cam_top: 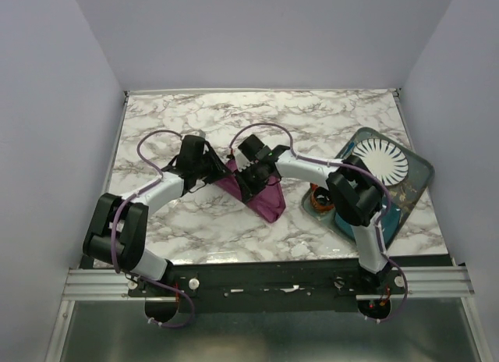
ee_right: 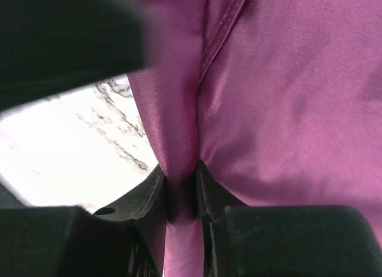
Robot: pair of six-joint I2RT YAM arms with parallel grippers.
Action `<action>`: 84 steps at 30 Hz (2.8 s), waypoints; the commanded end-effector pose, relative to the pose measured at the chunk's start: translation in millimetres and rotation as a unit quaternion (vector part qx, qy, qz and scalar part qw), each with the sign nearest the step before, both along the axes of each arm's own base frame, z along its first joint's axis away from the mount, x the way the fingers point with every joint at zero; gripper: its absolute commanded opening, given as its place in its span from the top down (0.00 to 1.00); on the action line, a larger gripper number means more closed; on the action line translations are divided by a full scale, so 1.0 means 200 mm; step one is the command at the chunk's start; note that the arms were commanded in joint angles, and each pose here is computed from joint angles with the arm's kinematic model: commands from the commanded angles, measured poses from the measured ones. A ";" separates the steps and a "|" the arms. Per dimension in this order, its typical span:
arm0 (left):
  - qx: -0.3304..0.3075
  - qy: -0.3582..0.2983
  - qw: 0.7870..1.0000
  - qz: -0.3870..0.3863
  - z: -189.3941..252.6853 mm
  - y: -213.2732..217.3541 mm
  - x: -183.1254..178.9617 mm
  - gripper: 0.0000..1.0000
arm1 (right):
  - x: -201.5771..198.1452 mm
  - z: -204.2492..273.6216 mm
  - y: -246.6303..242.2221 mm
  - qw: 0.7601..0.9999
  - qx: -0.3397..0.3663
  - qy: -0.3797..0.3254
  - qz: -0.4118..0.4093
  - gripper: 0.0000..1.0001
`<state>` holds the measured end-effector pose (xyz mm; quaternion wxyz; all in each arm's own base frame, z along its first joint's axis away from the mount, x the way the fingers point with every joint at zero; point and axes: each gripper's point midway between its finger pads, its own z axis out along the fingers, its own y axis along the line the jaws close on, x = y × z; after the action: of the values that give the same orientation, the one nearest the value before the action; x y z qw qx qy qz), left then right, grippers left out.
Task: Fold the napkin, place the utensils inside, and roll it up
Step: Roll the napkin with the utensil
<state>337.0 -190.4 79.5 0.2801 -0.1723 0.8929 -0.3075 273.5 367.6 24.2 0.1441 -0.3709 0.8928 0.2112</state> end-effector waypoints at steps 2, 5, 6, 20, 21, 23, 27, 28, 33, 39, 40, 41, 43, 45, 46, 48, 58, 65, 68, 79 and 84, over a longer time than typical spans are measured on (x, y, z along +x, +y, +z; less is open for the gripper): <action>0.014 -0.019 1.000 0.000 0.08 0.02 0.05 0.66 | -0.16 -0.03 -0.03 0.972 0.092 0.218 0.007 0.75; -0.007 -0.006 1.000 -0.014 0.04 -0.02 0.03 0.68 | -0.13 -0.03 -0.06 0.957 0.128 0.259 -0.003 0.75; -0.010 0.002 1.000 -0.018 0.00 -0.03 0.02 0.68 | -0.11 -0.03 -0.07 0.954 0.137 0.267 -0.010 0.74; 0.004 0.051 0.999 -0.018 -0.29 -0.07 0.01 0.70 | -0.05 -0.01 -0.10 0.955 0.129 0.265 -0.027 0.53; 0.009 0.059 0.998 -0.014 -0.32 -0.06 -0.01 0.70 | -0.03 0.06 -0.11 0.962 0.129 0.239 -0.029 0.49; 0.011 0.065 0.998 -0.012 -0.35 -0.06 -0.02 0.70 | 0.00 0.08 -0.14 0.974 0.101 0.198 -0.040 0.42; 0.012 0.079 0.997 -0.011 -0.41 -0.05 -0.05 0.71 | 0.00 0.21 -0.14 0.990 0.070 0.120 -0.039 0.35; 0.013 0.079 0.997 -0.010 -0.41 -0.05 -0.05 0.71 | 0.04 0.24 -0.17 0.994 0.050 0.080 -0.049 0.34; 0.011 0.078 0.997 -0.015 -0.40 -0.06 -0.04 0.72 | 0.05 0.21 -0.21 0.997 -0.023 -0.037 -0.062 0.30; 0.004 0.087 0.996 -0.016 -0.41 -0.07 -0.05 0.72 | 0.04 0.14 -0.15 0.987 -0.082 -0.131 -0.053 0.30; 0.004 0.089 0.996 -0.016 -0.41 -0.07 -0.05 0.72 | 0.04 0.13 -0.14 0.983 -0.095 -0.147 -0.050 0.30; 0.004 0.090 0.996 -0.016 -0.41 -0.07 -0.05 0.72 | 0.04 0.12 -0.13 0.982 -0.099 -0.156 -0.047 0.30; 0.003 0.094 0.995 -0.017 -0.42 -0.07 -0.06 0.72 | 0.04 0.09 -0.11 0.977 -0.116 -0.172 -0.043 0.31; 0.003 0.095 0.995 -0.016 -0.42 -0.07 -0.06 0.72 | 0.04 0.06 -0.11 0.975 -0.128 -0.179 -0.036 0.32; 0.003 0.095 0.995 -0.017 -0.42 -0.07 -0.06 0.72 | 0.04 0.04 -0.11 0.973 -0.138 -0.184 -0.034 0.33; 0.002 0.095 0.995 -0.016 -0.42 -0.06 -0.06 0.72 | 0.04 0.02 -0.11 0.972 -0.142 -0.183 -0.031 0.35; -0.005 0.091 0.996 -0.023 -0.40 -0.06 -0.07 0.72 | 0.08 -0.05 -0.16 0.963 -0.170 -0.205 -0.042 0.62; 0.024 0.033 0.999 -0.023 -0.18 -0.01 0.00 0.68 | -0.01 -0.10 -0.10 0.989 -0.097 -0.106 -0.023 0.81; 0.038 0.012 0.999 -0.025 -0.06 0.00 0.02 0.67 | -0.07 -0.09 -0.07 0.999 -0.035 -0.024 -0.010 0.83; -0.029 0.019 0.998 -0.051 -0.06 -0.13 0.07 0.68 | -0.11 -0.04 -0.06 0.962 0.135 0.236 0.010 0.85; -0.030 0.023 0.998 -0.055 -0.13 -0.17 0.08 0.69 | -0.08 -0.08 -0.09 0.951 0.146 0.272 -0.006 0.85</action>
<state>347.9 -211.5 54.6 0.2384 -0.1489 0.9039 -0.3225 283.9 353.2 27.2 0.0346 -0.2919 0.8674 0.4016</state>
